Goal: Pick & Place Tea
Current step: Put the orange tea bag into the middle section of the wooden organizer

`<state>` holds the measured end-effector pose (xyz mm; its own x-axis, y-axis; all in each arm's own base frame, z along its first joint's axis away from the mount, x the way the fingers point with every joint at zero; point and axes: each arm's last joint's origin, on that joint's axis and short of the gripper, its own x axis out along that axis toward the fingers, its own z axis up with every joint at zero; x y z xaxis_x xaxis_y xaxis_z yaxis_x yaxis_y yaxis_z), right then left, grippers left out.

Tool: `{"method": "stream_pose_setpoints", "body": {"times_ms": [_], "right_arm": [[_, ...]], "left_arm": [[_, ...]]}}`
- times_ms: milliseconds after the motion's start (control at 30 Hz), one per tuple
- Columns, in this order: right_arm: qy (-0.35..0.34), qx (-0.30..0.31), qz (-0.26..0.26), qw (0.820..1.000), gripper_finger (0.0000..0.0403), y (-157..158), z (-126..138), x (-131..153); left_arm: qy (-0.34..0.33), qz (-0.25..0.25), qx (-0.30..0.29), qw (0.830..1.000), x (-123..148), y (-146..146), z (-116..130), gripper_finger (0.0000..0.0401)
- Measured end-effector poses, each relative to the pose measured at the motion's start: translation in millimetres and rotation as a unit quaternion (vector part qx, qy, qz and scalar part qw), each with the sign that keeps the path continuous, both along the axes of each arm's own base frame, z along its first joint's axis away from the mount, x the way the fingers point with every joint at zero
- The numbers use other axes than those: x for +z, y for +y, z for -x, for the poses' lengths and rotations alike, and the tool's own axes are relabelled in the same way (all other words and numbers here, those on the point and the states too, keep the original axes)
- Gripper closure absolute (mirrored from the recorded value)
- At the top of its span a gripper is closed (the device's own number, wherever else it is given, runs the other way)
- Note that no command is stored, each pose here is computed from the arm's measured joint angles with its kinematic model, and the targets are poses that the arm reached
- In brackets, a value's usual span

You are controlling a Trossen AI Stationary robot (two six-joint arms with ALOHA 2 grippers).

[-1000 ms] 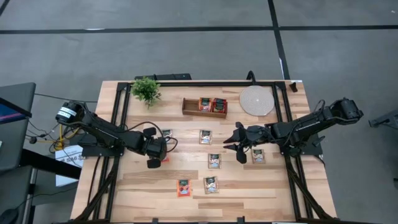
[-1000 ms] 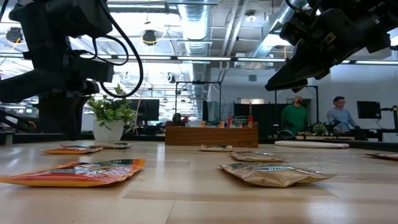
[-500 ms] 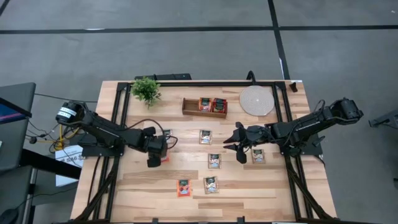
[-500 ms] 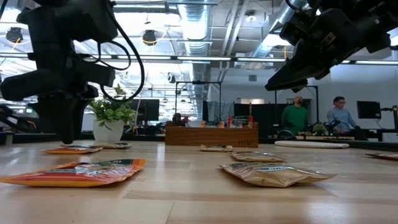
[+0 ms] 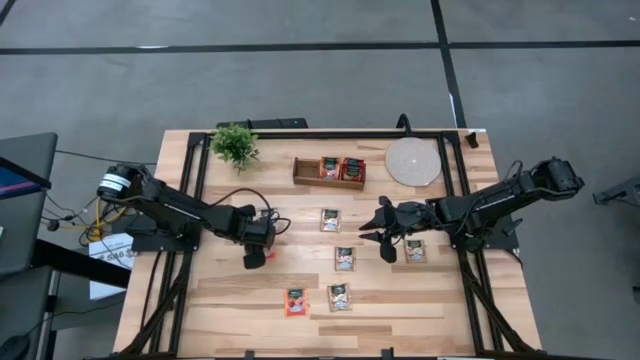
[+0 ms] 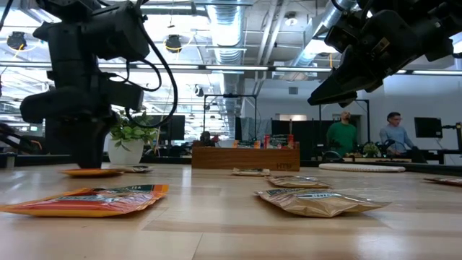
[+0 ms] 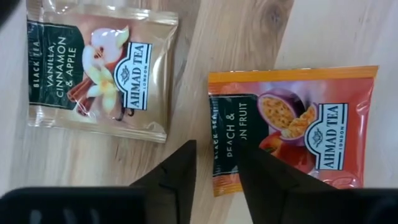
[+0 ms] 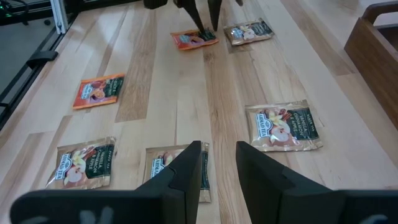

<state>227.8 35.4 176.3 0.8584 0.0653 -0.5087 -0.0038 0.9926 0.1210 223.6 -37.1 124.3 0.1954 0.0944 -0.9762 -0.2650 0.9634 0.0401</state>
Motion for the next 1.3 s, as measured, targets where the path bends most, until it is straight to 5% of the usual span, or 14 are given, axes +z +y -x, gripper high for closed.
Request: {"method": "stream_pose_setpoints", "body": {"times_ms": [300,600,800,1033,1300], "right_arm": [[0.000,0.000,0.000,1.000,0.0310,0.0,0.0,0.0],[-0.001,0.000,0.000,1.000,0.0310,0.0,-0.1,0.1],[-0.051,0.000,-0.008,0.999,0.0310,0.8,-4.6,8.8],[-0.135,0.011,0.005,0.991,0.0310,1.7,-10.0,23.9],[-0.161,0.014,0.017,0.987,0.0274,1.2,-13.3,26.8]], "left_arm": [[-0.007,-0.010,0.006,1.000,3.9,-1.6,4.4,0.0393],[0.002,-0.006,0.002,1.000,28.4,-14.4,5.2,0.0401],[-0.040,-0.051,-0.031,0.997,65.2,-31.2,-11.7,0.0401],[-0.133,-0.152,-0.095,0.975,119.1,-41.8,-36.4,0.0401],[-0.215,-0.216,-0.145,0.941,145.1,-35.8,-59.7,0.0401]]}}
